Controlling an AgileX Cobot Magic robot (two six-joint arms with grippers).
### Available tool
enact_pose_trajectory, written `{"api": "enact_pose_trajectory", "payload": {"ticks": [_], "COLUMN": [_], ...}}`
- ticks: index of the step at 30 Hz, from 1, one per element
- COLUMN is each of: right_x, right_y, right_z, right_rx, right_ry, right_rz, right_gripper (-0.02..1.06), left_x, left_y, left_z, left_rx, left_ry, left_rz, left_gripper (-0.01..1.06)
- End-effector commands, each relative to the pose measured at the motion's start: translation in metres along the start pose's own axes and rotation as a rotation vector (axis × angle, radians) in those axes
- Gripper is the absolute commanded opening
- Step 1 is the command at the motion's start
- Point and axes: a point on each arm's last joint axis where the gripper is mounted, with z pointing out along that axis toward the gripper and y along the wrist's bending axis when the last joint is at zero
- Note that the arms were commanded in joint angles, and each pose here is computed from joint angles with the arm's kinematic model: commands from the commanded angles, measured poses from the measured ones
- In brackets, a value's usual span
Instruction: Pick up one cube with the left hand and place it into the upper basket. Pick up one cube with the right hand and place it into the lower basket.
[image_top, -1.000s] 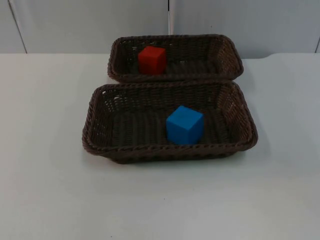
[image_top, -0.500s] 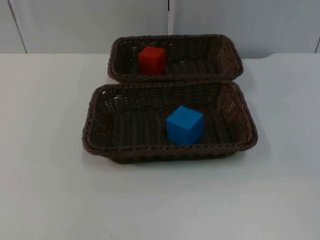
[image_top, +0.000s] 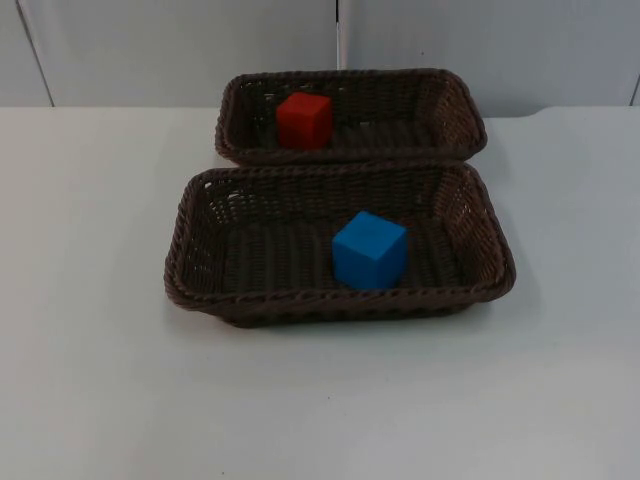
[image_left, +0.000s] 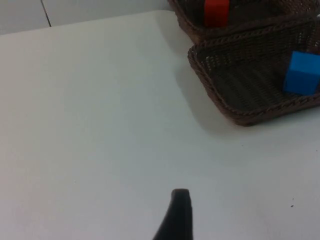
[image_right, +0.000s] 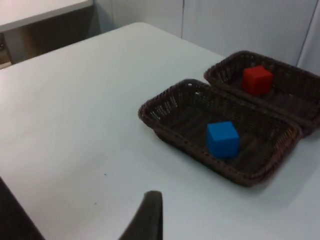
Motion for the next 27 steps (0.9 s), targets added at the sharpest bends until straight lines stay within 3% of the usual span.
{"api": "enact_pose_trajectory", "payload": {"ticks": [1,7,10,20,27], "right_x": [0.007,0.020,0.025,0.051,0.053], "right_y": [-0.001,-0.005,-0.004,-0.007,-0.007], "right_z": [-0.006,-0.021,-0.024,0.002,0.003], "right_rx": [0.027,0.110,0.114,0.124,0.125], "right_ry": [0.023,0.023,0.000,0.129,0.138], "right_rz": [0.010,0.048,0.052,0.103,0.102], "right_gripper": [0.85,0.85,0.85,0.85,0.85], "left_x": [0.002,0.002,0.002,0.002,0.002], "left_y": [-0.001,-0.001,-0.001,-0.001,-0.001], "left_z": [0.000,0.000,0.000,0.000,0.000], "left_rx": [0.015,0.015,0.015,0.015,0.015], "left_ry": [0.002,0.002,0.002,0.002,0.002], "left_rz": [-0.011,-0.011,-0.011,-0.011,-0.011], "left_gripper": [0.73,0.73,0.73,0.73,0.73]}}
